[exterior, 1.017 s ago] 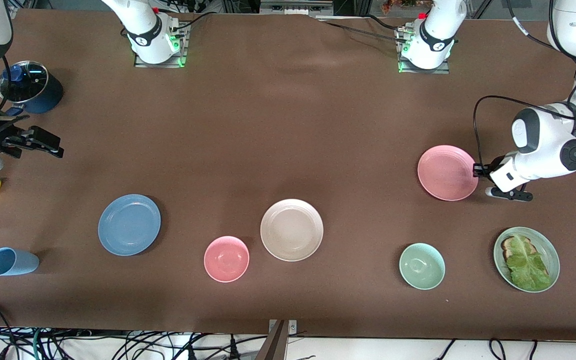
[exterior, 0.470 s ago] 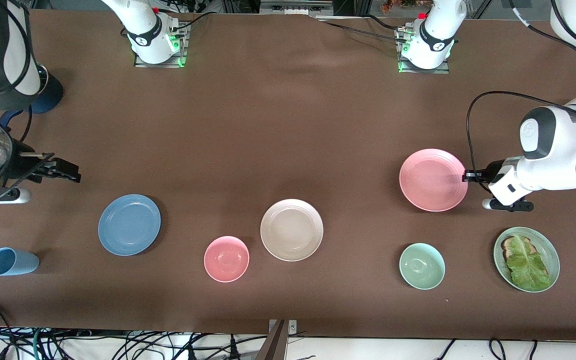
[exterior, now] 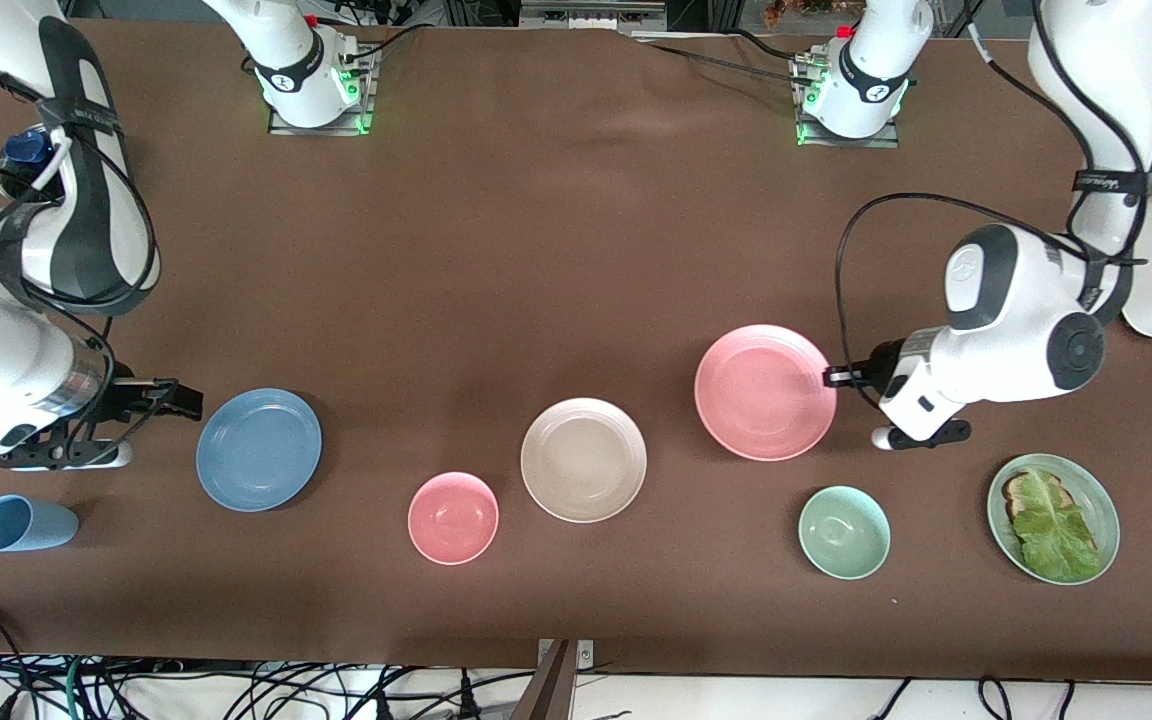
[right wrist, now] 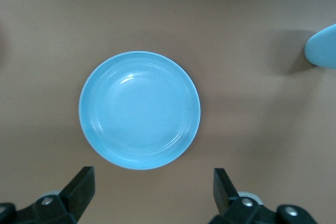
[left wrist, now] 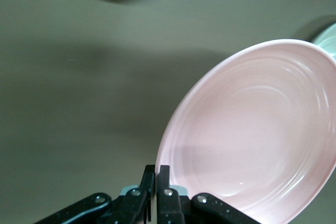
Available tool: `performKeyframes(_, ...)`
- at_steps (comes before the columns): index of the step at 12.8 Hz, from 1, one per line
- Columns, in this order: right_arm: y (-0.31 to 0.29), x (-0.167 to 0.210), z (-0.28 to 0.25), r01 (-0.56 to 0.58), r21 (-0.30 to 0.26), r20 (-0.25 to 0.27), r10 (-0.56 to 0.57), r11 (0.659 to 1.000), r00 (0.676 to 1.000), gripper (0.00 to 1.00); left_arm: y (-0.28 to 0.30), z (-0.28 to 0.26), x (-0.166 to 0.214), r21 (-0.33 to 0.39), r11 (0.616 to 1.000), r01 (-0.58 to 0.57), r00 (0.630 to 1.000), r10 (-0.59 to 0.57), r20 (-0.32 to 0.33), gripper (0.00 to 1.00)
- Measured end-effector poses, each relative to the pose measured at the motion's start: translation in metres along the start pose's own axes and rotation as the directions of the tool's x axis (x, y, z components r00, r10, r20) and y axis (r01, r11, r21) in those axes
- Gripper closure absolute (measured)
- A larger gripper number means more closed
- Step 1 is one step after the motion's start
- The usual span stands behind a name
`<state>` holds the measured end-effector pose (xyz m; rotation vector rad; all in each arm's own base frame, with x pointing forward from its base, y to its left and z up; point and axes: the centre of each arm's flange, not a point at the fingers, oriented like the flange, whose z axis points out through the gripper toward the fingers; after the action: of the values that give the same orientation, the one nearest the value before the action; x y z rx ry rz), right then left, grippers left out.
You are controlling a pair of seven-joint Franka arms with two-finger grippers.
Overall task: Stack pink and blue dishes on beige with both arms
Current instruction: 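Carry the pink plate onto the beige plate while the right gripper reaches the blue plate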
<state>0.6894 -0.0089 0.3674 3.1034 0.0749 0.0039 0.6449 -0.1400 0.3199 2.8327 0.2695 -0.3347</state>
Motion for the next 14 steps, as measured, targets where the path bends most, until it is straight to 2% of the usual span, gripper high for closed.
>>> performKeyframes(3,0.011,0.008,0.054,-0.004,0.003,0.007,0.004,1.000,1.000,0.00,0.071,0.030,0.002,-0.013,0.999,0.043,0.999,-0.043,-0.005,0.94)
performKeyframes(5,0.022,0.010,0.090,-0.003,0.010,0.011,0.002,1.000,1.000,0.00,0.102,0.049,0.005,-0.037,0.997,0.069,0.997,-0.070,-0.033,0.94)
performKeyframes(9,0.043,0.010,0.140,0.003,0.016,0.001,-0.003,1.000,1.000,0.00,0.153,0.100,0.002,-0.111,0.984,0.136,0.982,-0.149,-0.117,0.94)
performKeyframes(12,0.059,0.006,0.166,0.001,0.019,-0.002,-0.001,1.000,1.000,0.00,0.180,0.130,-0.007,-0.146,0.975,0.168,0.972,-0.189,-0.140,0.94)
performKeyframes(14,0.060,0.002,0.174,0.000,0.021,-0.001,0.000,1.000,1.000,0.04,0.189,0.140,-0.010,-0.163,0.970,0.181,0.966,-0.206,-0.155,0.94)
